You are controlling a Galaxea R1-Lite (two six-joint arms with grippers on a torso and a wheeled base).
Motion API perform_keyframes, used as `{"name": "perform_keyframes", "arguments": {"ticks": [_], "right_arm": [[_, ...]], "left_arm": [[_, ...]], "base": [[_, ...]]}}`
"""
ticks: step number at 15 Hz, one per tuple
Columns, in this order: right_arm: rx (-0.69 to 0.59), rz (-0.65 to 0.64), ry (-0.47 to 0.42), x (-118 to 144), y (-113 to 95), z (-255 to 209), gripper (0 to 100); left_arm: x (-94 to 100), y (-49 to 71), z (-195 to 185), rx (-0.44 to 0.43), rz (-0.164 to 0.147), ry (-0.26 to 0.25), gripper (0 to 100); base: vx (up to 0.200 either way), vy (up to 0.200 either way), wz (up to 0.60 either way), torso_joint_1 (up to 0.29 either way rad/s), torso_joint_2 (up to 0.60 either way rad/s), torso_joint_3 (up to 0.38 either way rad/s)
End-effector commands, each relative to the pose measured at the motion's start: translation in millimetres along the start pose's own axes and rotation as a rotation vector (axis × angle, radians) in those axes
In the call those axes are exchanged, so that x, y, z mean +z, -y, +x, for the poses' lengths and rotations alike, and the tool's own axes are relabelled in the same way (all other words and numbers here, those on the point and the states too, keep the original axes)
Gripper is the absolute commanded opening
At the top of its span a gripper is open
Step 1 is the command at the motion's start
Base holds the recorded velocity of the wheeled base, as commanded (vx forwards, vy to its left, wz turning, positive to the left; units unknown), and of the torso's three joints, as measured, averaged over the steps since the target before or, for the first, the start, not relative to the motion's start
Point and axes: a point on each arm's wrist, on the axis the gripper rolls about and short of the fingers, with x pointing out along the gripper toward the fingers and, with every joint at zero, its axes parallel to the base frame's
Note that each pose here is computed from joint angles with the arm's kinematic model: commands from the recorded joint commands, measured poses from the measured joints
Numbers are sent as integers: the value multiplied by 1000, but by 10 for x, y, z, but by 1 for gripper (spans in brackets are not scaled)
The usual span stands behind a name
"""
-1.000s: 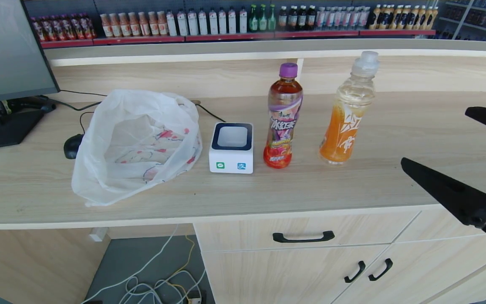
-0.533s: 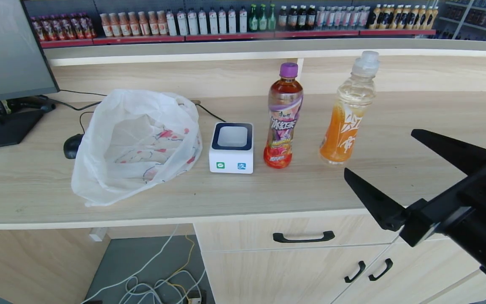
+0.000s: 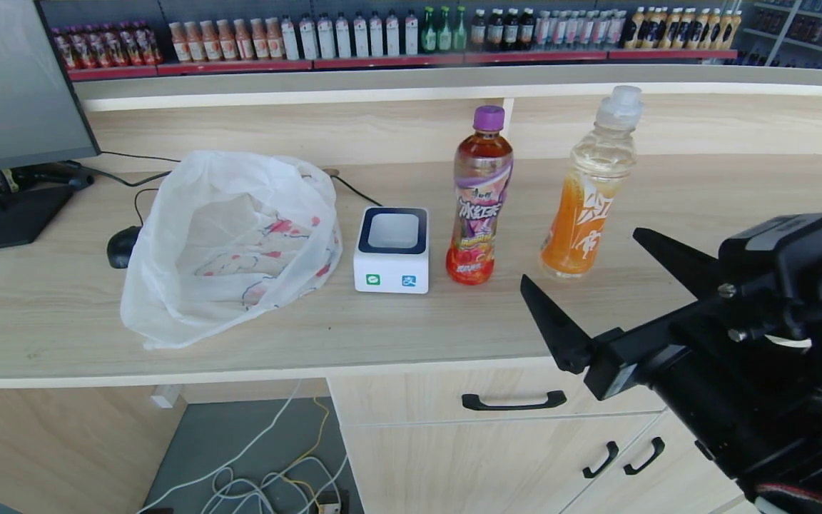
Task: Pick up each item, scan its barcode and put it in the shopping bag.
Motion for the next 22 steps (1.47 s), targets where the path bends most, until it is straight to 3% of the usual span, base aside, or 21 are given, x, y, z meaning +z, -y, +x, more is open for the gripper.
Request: {"name": "perform_keyframes", "arguments": {"ticks": [1, 11, 13, 16, 22], "right_arm": [[7, 3, -18, -39, -117, 75, 100], [-22, 78, 12, 28, -289, 396, 100], [-56, 99, 43, 88, -353, 628, 100], [-81, 84, 31, 20, -320, 728, 100], [-70, 57, -4, -164, -448, 869, 100]], "left_arm": [[0, 0, 0, 0, 0, 0, 100], [1, 0, 0, 0, 0, 2, 100], [0, 0, 0, 0, 0, 0, 100], [1, 0, 0, 0, 0, 2, 100], [0, 0, 0, 0, 0, 0, 100]], "base": [[0, 0, 0, 0, 0, 0], [0, 0, 0, 0, 0, 0], [0, 0, 0, 0, 0, 0], [0, 0, 0, 0, 0, 0], [0, 0, 0, 0, 0, 0]]}}
